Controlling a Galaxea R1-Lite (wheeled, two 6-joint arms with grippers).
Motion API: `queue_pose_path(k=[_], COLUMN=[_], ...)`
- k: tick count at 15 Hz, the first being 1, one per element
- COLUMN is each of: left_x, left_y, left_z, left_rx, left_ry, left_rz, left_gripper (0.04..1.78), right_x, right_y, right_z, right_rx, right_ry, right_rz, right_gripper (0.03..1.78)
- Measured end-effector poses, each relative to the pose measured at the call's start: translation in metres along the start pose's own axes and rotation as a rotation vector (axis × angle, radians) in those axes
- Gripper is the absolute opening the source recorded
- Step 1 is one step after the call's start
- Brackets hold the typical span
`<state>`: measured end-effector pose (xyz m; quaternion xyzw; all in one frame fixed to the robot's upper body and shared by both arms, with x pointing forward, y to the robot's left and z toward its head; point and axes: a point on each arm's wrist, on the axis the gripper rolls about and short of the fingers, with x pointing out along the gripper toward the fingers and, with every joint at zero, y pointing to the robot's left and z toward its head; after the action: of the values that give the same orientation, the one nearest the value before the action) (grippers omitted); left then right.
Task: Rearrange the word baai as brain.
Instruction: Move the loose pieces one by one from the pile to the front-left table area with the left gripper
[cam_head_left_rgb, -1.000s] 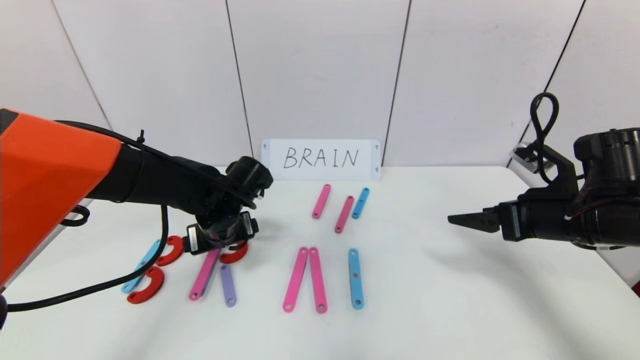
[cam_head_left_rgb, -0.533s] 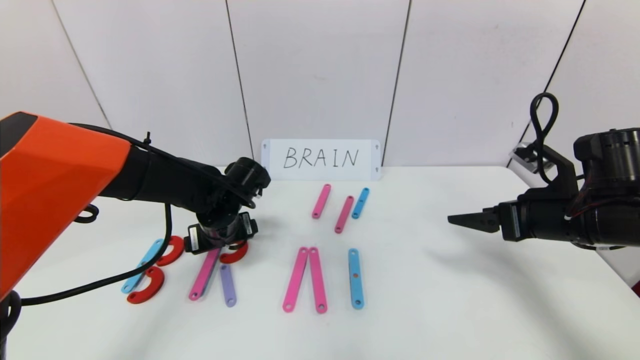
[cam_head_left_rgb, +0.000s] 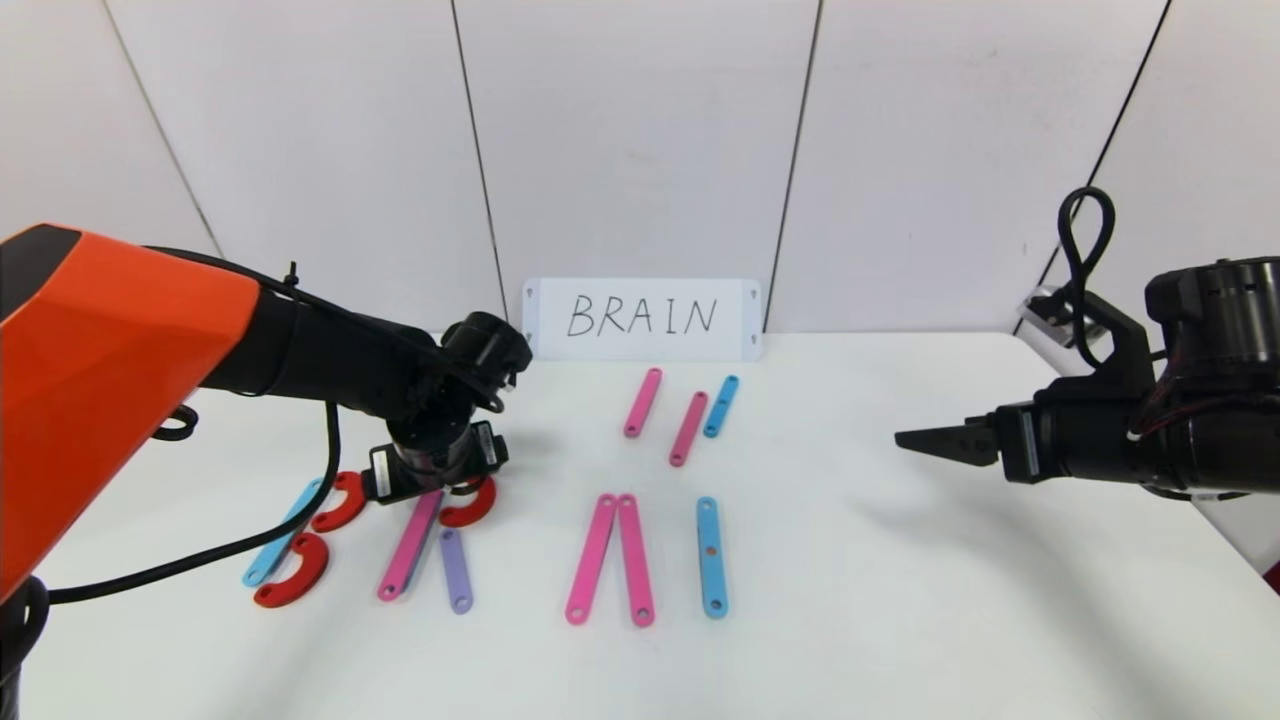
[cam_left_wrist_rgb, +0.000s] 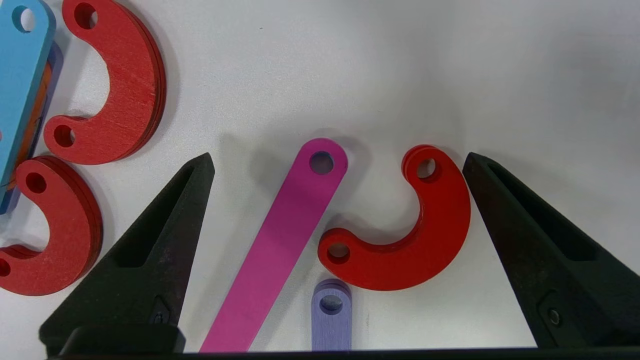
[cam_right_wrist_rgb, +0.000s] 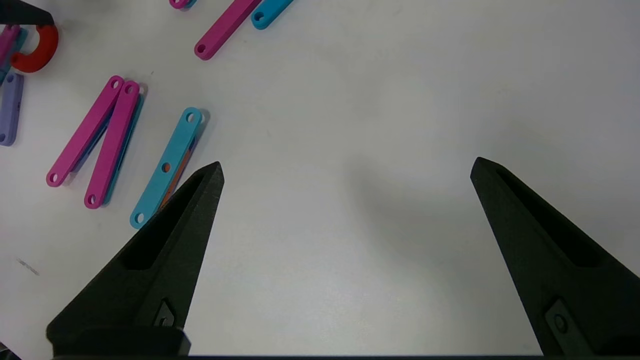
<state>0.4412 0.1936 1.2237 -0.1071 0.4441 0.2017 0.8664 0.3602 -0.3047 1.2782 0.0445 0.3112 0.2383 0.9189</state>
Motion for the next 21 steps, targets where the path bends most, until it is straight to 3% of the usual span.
queue_pose_path(k=[21], left_x=[0.0011], left_y=[0.0036], left_z=[0.0046], left_rx=[0.007], left_ry=[0.038], left_rz=[-0.034], left_gripper=[1.74], right_x=[0.0006], right_y=[-0.0003], right_z=[-0.0003], right_rx=[0.001], right_ry=[0.003], right_rz=[0.0], right_gripper=[1.73])
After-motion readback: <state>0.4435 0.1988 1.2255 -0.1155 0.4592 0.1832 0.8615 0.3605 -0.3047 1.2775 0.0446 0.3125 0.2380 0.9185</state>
